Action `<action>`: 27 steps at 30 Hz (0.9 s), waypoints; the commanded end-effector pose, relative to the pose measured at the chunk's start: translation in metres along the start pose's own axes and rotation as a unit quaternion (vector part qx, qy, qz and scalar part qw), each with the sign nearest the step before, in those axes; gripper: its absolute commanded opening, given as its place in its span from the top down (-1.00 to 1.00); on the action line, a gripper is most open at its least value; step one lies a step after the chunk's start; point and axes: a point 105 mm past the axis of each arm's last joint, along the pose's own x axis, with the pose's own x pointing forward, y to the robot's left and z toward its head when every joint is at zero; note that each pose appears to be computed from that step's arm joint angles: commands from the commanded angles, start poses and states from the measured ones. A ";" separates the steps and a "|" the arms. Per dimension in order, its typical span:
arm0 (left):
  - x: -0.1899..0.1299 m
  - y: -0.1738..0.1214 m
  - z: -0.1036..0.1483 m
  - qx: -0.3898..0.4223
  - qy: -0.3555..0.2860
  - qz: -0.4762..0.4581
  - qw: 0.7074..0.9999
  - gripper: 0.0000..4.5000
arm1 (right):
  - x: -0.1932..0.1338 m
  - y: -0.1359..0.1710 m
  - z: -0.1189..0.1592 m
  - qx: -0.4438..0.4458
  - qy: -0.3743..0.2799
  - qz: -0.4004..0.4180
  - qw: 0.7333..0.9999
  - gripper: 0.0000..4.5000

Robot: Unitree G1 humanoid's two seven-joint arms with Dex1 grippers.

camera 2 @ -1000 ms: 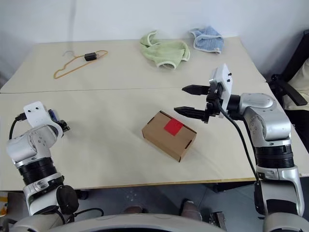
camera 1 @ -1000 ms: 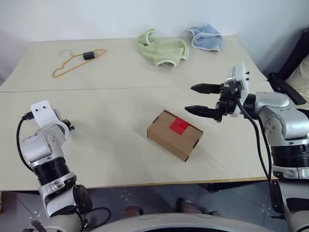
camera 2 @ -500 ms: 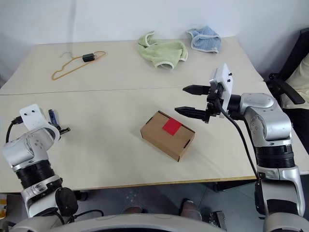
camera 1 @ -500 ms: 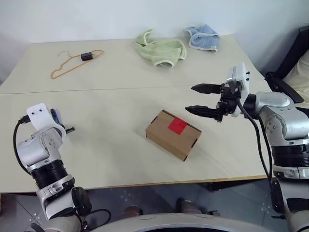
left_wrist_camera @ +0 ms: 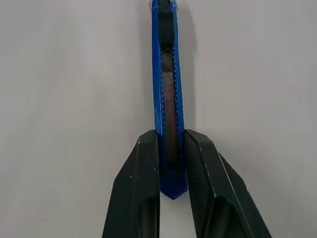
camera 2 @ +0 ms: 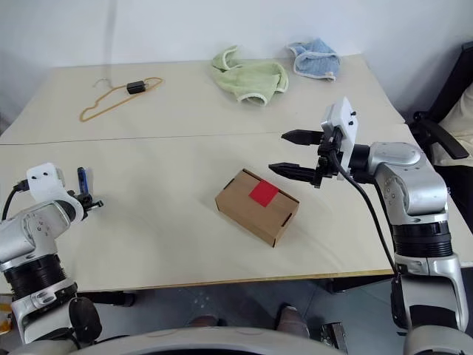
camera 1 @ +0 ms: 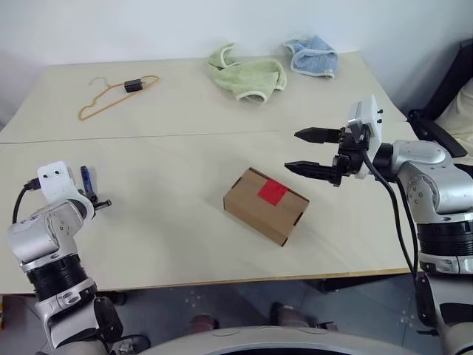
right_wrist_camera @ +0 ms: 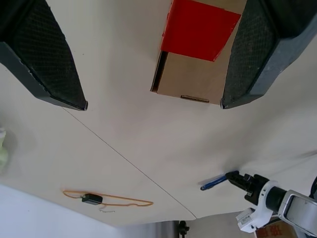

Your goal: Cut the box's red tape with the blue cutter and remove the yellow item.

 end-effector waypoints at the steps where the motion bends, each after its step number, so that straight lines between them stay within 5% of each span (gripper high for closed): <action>1: -0.005 -0.025 -0.005 0.080 0.006 -0.093 0.992 0.82 | -0.008 0.001 0.015 -0.028 -0.015 -0.008 0.999 -1.00; 5: -0.027 -0.068 -0.013 0.176 0.011 -0.257 0.950 0.82 | -0.011 0.001 0.017 -0.028 -0.017 -0.017 0.999 -1.00; 11: -0.074 -0.096 -0.045 0.294 0.052 -0.465 0.833 0.82 | -0.016 0.008 0.016 -0.030 -0.010 -0.022 0.999 -1.00; 16: -0.102 -0.098 -0.059 0.369 0.053 -0.575 0.728 0.82 | -0.013 0.018 0.005 -0.037 0.041 -0.033 0.998 -1.00; 20: -0.097 -0.092 -0.067 0.432 0.048 -0.600 0.672 0.82 | -0.001 0.033 -0.002 -0.044 0.081 -0.036 0.995 -1.00; 23: -0.090 -0.091 -0.072 0.483 0.048 -0.602 0.634 0.82 | 0.016 0.058 0.000 -0.065 0.090 -0.014 0.994 -0.73; 27: -0.086 -0.089 -0.077 0.534 0.055 -0.599 0.594 0.82 | 0.032 0.090 0.001 -0.089 0.098 0.027 0.991 -0.12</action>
